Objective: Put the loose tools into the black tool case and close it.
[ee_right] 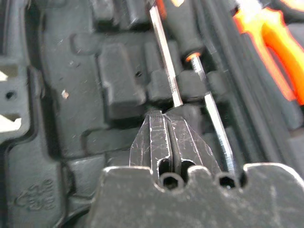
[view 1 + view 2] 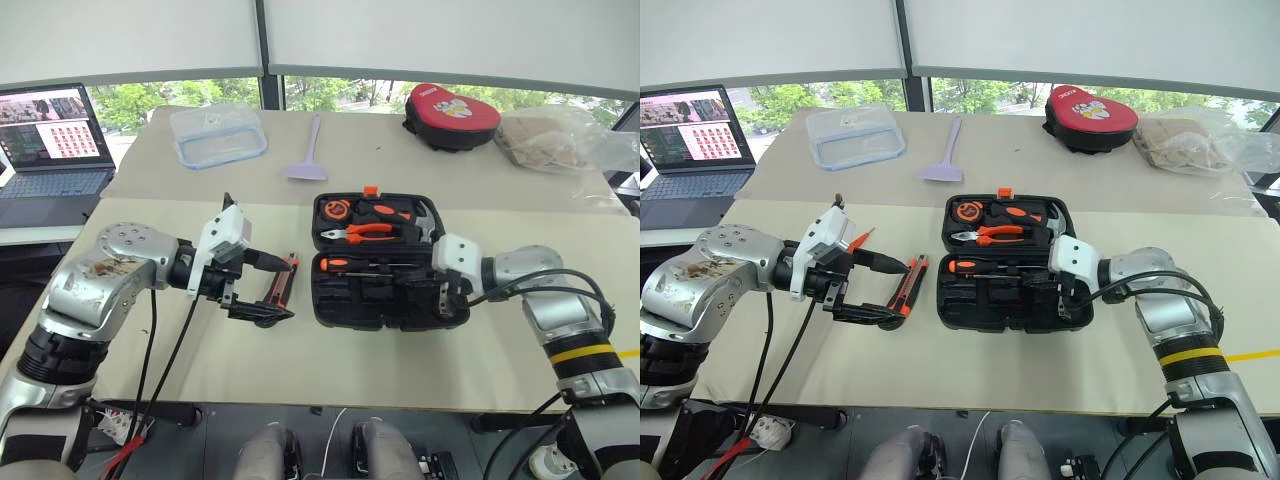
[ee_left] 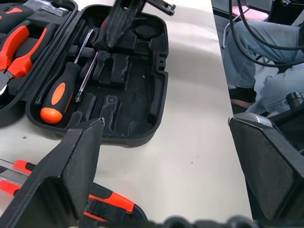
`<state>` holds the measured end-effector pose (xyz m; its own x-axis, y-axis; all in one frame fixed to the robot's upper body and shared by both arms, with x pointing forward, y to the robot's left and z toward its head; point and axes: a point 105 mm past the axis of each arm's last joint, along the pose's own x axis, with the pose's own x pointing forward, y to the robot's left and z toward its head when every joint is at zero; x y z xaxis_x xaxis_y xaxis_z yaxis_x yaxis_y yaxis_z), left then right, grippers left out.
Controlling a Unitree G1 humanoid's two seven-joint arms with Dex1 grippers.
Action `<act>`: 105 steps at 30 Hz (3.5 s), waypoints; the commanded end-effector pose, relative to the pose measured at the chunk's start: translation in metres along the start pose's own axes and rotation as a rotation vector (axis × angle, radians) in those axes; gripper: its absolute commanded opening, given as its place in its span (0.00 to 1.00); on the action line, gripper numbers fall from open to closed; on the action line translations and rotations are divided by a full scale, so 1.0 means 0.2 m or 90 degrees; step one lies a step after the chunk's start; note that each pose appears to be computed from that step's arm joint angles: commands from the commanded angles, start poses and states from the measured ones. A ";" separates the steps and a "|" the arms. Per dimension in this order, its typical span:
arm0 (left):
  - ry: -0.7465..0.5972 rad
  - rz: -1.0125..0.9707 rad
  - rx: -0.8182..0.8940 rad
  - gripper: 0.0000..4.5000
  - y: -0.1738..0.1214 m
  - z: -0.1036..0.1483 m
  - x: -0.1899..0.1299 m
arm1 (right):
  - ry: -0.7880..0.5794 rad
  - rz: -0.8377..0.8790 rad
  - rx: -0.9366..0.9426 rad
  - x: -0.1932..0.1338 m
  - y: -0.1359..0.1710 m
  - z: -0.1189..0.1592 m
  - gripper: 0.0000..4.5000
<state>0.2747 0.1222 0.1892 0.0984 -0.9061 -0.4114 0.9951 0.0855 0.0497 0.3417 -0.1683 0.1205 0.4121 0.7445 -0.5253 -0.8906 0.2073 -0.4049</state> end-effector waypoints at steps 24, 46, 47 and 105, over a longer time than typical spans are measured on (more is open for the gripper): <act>-0.006 0.026 0.034 1.00 0.03 0.04 -0.02 | 0.017 0.014 0.029 0.03 0.03 -0.04 0.01; 0.085 0.551 -0.252 1.00 -0.10 -0.54 -0.69 | -0.279 0.019 0.132 -0.45 0.08 0.61 0.94; 0.096 0.561 -0.259 1.00 -0.09 -0.55 -0.70 | -0.279 0.022 0.130 -0.44 0.09 0.63 0.99; 0.235 -0.039 0.125 0.09 0.36 0.14 0.59 | -0.144 -0.129 0.196 -0.47 0.29 0.36 1.00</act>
<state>0.3561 0.0148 0.1596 0.0437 -0.7015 -0.7113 0.9861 -0.0840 0.1434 0.2393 -0.1878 0.1920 0.5693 0.7681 -0.2931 -0.8219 0.5407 -0.1794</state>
